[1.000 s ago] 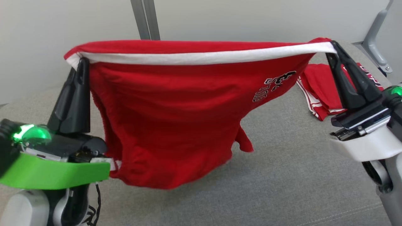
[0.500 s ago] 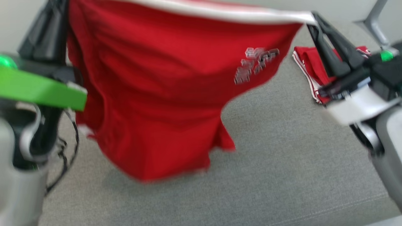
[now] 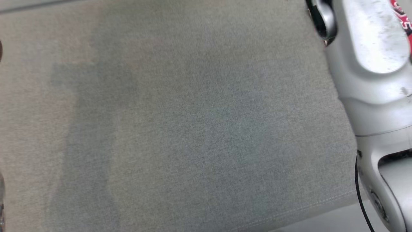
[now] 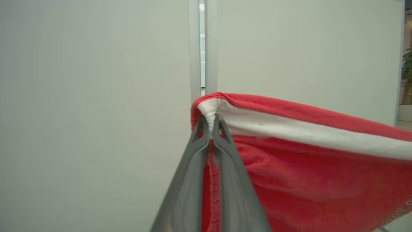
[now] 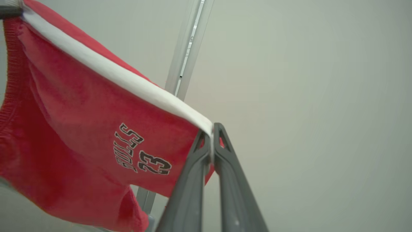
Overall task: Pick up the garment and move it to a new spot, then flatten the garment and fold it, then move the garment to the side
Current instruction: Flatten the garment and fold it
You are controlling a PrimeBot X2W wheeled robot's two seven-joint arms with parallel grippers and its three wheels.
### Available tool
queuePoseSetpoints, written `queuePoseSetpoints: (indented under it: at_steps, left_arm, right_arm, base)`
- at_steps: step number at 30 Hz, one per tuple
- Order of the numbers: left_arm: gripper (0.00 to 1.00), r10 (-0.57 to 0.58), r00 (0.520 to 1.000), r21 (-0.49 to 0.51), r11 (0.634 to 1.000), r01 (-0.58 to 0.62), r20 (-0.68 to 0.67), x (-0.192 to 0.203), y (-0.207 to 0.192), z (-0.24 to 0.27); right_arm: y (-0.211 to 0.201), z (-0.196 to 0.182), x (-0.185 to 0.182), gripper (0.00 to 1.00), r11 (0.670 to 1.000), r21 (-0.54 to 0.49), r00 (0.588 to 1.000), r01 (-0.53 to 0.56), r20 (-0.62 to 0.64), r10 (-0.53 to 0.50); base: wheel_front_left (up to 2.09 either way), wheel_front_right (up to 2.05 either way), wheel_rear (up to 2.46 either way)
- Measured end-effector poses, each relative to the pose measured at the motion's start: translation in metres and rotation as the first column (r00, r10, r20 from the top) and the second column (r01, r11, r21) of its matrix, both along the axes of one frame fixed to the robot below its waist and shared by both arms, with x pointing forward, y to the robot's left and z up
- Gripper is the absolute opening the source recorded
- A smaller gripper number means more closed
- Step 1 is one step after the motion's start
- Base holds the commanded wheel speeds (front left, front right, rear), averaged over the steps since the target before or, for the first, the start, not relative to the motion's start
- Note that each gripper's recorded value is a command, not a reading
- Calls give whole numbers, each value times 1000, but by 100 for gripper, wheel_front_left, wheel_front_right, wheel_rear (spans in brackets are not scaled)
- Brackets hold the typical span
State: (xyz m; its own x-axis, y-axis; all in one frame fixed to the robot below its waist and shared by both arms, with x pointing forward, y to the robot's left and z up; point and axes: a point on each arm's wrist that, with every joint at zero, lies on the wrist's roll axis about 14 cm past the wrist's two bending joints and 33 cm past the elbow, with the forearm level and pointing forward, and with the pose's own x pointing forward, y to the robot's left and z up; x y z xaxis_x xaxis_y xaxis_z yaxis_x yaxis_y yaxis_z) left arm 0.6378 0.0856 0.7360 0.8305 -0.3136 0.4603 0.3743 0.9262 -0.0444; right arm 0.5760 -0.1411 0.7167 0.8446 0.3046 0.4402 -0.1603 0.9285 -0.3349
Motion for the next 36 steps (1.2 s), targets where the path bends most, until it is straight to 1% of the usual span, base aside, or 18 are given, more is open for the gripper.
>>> queuePoseSetpoints:
  at_steps: [3,5,8,9,12,13,15,17,21,27,29,36]
  left_arm:
    - [0,0,994,-47,999,-5,-111,28,-1,-63]
    - [0,-7,981,-49,999,-3,-192,38,-3,-111]
    - [0,-22,948,-86,996,-6,-317,41,-3,-186]
    - [0,-32,938,-113,994,-8,-346,40,-2,-205]
    - [0,-50,925,-150,989,-8,-378,36,1,-237]
    - [0,-59,923,-158,987,-3,-380,32,1,-243]
    - [0,-71,922,-207,978,-10,-380,24,7,-247]
    - [0,-77,933,-237,971,-9,-351,13,12,-241]
    - [0,-101,934,-298,955,-6,-343,-27,16,-242]
    - [0,-90,926,-324,945,-36,-367,-97,27,-240]
    - [0,-89,918,-344,937,-54,-386,-118,27,-241]
    - [0,-78,906,-370,924,-91,-416,-186,28,-233]
  right_arm:
    - [7,-60,19,0,1000,-15,991,-10,-135,8]
    - [9,-97,23,0,1000,-7,978,-18,-210,17]
    - [12,-151,23,0,999,17,950,-27,-310,31]
    - [12,-166,21,0,999,28,941,-27,-338,35]
    - [10,-194,17,0,998,66,925,-16,-377,40]
    - [9,-198,15,0,997,81,925,-12,-377,41]
    - [8,-199,11,0,994,106,929,-4,-367,43]
    - [3,-198,3,0,992,125,935,5,-352,39]
    - [-13,-201,-26,0,989,145,936,34,-352,19]
    - [-22,-193,-77,0,978,198,937,62,-348,11]
    - [-26,-189,-93,0,974,213,938,77,-345,1]
    - [-33,-176,-154,0,966,237,943,108,-332,-24]
  base:
    - [0,0,0]
    - [0,0,0]
    - [0,0,0]
    - [0,0,0]
    - [0,0,0]
    - [0,0,0]
    - [0,0,0]
    - [0,0,0]
    - [0,0,0]
    - [0,0,0]
    - [0,0,0]
    - [0,0,0]
